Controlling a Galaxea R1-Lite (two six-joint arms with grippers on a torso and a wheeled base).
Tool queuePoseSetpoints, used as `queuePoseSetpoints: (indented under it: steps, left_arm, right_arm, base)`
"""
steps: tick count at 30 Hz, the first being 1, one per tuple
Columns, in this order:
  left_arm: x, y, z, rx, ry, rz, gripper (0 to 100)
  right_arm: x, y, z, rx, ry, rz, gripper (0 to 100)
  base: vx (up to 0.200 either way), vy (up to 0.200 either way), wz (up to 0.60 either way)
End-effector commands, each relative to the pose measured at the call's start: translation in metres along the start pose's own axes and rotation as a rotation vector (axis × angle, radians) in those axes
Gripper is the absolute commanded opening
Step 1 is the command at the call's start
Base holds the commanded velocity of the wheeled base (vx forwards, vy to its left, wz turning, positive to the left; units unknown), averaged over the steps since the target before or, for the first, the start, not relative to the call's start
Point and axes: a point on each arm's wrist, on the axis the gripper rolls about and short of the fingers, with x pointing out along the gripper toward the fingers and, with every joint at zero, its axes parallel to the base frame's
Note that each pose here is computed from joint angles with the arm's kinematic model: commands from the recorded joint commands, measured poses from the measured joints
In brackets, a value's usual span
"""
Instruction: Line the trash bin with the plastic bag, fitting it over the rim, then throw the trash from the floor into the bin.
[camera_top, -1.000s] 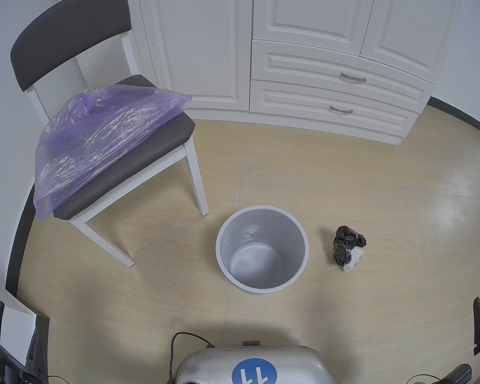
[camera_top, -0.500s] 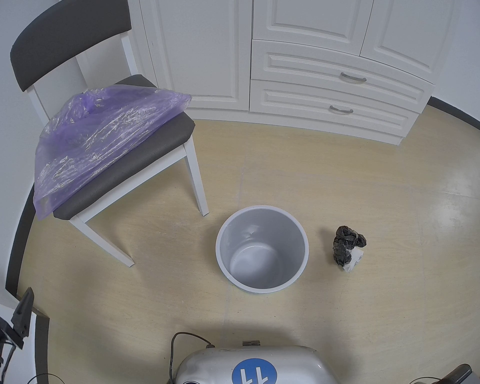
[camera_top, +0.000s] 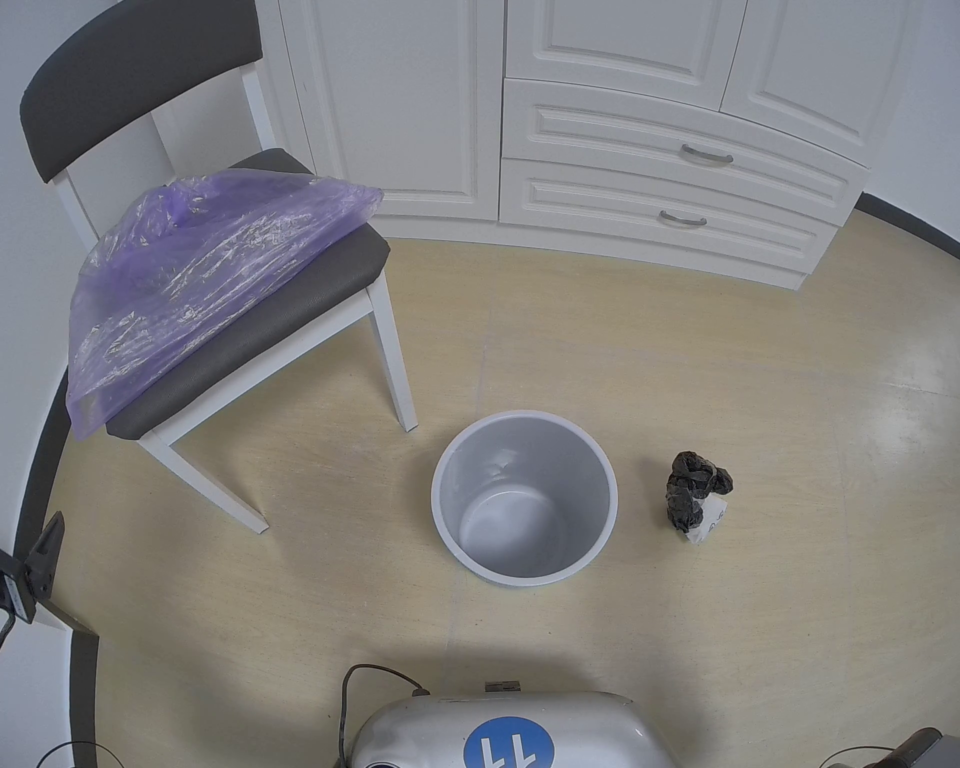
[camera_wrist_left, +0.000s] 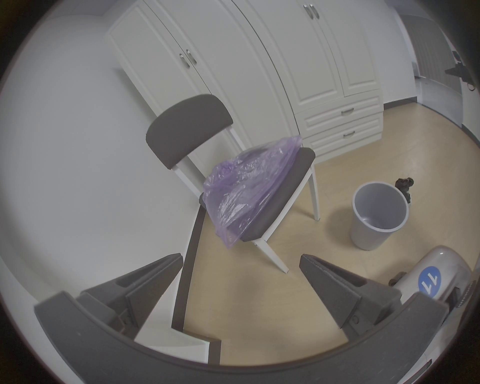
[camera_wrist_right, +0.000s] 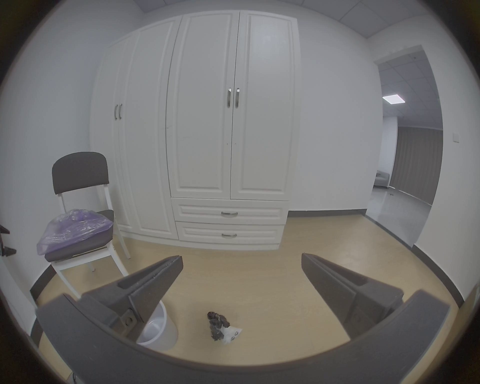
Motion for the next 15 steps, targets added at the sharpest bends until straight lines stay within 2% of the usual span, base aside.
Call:
queuePoseSetpoints:
  steps: [1, 4, 8, 11, 15]
  left_arm:
    - [0.021, -0.004, -0.001, 0.018, 0.099, -0.008, 100]
    - [0.028, -0.003, -0.004, 0.015, 0.139, 0.012, 100]
    - [0.037, -0.001, -0.011, 0.001, 0.204, 0.065, 100]
    - [0.048, 0.004, -0.013, -0.012, 0.236, 0.118, 100]
    - [0.063, 0.008, -0.016, -0.022, 0.269, 0.133, 100]
  right_arm:
    - [0.017, 0.006, -0.012, 0.004, 0.084, 0.01, 100]
    - [0.023, 0.007, -0.021, 0.004, 0.126, -0.015, 100]
    - [0.034, 0.012, -0.029, 0.036, 0.178, 0.001, 100]
    - [0.046, 0.021, -0.036, 0.095, 0.216, 0.04, 100]
    - [0.06, 0.028, -0.042, 0.135, 0.236, 0.007, 100]
  base:
    - [0.0, 0.0, 0.0]
    - [0.0, 0.0, 0.0]
    - [0.0, 0.0, 0.0]
    - [0.0, 0.0, 0.0]
    - [0.0, 0.0, 0.0]
